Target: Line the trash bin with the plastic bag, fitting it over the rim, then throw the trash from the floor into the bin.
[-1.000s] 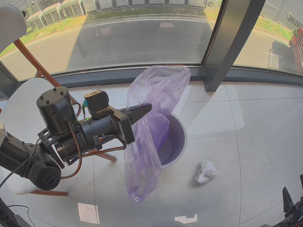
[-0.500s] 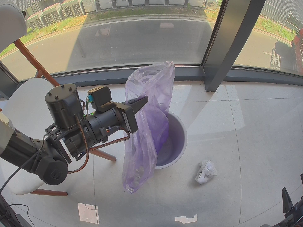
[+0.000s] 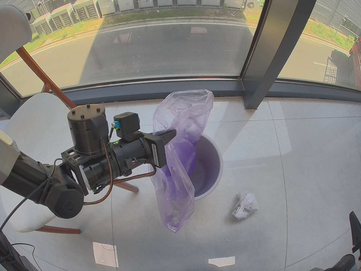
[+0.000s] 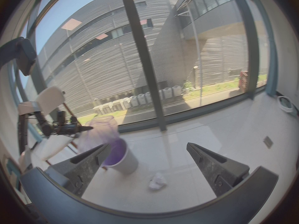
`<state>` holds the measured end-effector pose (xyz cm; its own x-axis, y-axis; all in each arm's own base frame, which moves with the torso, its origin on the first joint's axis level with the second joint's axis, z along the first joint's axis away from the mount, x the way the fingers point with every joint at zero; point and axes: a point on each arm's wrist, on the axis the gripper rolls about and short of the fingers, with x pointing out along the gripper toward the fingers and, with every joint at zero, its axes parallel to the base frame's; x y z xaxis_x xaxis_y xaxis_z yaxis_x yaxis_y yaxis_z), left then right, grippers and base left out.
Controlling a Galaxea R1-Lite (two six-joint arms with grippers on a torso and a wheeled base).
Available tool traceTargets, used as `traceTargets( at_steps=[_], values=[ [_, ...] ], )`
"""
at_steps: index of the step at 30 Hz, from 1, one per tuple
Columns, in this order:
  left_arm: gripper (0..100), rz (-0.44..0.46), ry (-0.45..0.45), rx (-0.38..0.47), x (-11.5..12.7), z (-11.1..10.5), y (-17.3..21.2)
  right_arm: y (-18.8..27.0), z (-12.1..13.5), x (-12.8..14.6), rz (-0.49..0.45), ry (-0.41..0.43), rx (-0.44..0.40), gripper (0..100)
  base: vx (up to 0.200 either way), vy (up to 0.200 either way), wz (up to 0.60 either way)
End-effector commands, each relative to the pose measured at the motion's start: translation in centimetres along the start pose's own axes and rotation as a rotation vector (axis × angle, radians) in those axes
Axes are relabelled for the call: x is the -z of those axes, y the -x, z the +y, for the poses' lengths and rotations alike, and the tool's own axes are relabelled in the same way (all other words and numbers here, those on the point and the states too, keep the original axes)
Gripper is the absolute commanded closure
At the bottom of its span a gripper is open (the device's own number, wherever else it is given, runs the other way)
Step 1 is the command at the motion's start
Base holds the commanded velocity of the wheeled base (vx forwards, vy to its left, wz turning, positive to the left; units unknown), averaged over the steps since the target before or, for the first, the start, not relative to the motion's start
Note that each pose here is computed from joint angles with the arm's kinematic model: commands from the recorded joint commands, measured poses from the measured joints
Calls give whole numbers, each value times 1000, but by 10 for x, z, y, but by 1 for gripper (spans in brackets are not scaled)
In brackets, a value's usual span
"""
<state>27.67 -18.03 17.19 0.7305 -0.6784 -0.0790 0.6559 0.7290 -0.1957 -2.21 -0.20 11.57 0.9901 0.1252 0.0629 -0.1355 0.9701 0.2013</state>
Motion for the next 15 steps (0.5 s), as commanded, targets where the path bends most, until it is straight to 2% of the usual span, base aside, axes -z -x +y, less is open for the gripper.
traceTargets(
  at_steps=[1,3,6,7,8,10,15],
  values=[
    [100,52,-44,-26,-7,0,-4,-22,9,-35,153,-3,-277,0,0,0,0],
    [100,78,-72,-47,-6,1,-4,-33,15,-52,199,-80,-315,0,0,0,0],
    [100,70,-87,-81,-8,1,-5,-55,26,-78,257,-228,-335,0,0,0,0],
    [100,69,-87,-83,-8,1,-5,-57,27,-80,264,-244,-337,0,0,0,0],
    [100,68,-90,-81,-7,1,-5,-70,33,-89,321,-338,-350,0,0,0,0],
    [100,78,-107,-83,-5,1,-4,-81,38,-89,389,-406,-374,0,0,0,0],
    [100,87,-193,-82,-2,3,-6,-109,50,-85,527,-421,-393,0,0,0,0]
  ],
)
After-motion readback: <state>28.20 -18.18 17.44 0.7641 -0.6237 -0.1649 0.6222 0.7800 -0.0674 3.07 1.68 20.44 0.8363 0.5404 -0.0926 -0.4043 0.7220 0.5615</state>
